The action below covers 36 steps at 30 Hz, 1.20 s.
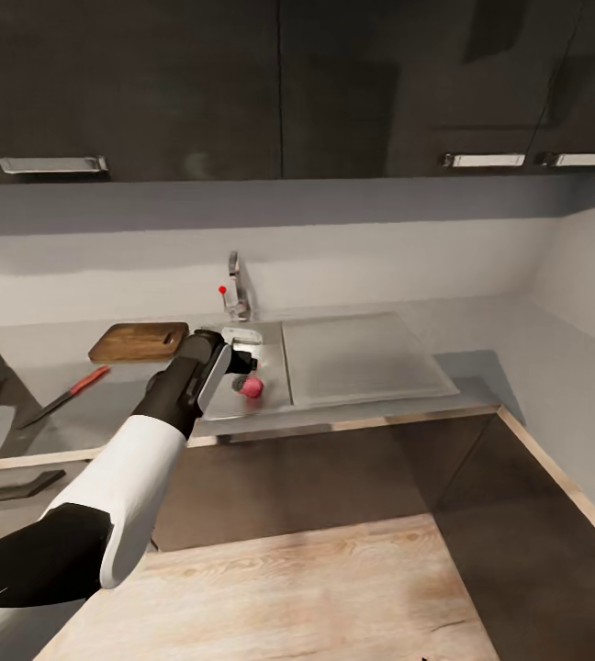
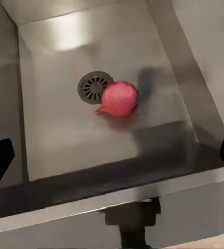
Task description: In the kitchen, take the Vidalia onion out of the sink, dice it on the chopping board with the paring knife, put the diced onion into the bowl on the countertop, then place both the paring knife and the chopping board into the sink.
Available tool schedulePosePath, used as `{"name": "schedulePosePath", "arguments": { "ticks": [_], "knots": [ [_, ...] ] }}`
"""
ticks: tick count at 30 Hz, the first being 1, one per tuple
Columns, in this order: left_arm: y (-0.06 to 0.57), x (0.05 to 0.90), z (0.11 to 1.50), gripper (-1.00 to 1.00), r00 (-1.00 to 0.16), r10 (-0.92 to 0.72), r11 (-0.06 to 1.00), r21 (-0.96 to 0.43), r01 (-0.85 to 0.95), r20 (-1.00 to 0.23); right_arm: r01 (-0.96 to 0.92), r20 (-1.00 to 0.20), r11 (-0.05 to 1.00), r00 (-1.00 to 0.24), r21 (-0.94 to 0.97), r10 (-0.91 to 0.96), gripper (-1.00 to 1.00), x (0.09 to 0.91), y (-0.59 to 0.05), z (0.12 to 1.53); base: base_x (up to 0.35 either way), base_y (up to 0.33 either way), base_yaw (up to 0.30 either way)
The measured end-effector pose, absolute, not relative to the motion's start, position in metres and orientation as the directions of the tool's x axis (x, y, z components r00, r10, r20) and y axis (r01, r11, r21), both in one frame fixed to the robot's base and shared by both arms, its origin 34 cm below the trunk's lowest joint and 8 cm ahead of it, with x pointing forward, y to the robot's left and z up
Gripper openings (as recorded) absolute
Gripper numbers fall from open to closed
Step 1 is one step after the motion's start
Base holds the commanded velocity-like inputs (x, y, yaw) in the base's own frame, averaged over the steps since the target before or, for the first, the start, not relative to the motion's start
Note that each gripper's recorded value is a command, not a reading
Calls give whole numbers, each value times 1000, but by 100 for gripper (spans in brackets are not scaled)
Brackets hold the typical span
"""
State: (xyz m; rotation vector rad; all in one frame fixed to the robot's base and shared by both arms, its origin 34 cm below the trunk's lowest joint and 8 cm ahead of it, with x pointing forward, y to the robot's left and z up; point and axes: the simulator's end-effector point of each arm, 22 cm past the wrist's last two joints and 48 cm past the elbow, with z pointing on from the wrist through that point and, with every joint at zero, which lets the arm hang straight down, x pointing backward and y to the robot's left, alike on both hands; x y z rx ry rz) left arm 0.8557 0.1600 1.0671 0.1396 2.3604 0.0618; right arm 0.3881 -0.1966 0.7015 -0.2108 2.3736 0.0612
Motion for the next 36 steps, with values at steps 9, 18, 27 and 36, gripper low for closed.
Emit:
{"name": "schedulePosePath", "arguments": {
  "ticks": [9, 18, 27, 36],
  "knots": [
    [159, 857, 1067, 100, -706, 118, 993, 84, 83, -698, -169, -688, 985, -713, -15, -133, 100, 388, -196, 701, 91, -67, 0],
    [161, 857, 1053, 100, -714, 116, 993, 82, 82, -691, -169, -679, 985, -722, -13, -133, 100, 384, -196, 698, 31, -2, 0],
    [162, 851, 1022, 100, -753, 121, 993, 85, 87, -646, -170, -669, 985, -732, -11, -133, 100, 380, -196, 694, 216, 0, 0],
    [160, 845, 982, 100, -782, 110, 994, 67, 87, -614, -170, -658, 985, -741, -8, -133, 100, 376, -196, 690, 12, 0, 0]
  ]
}}
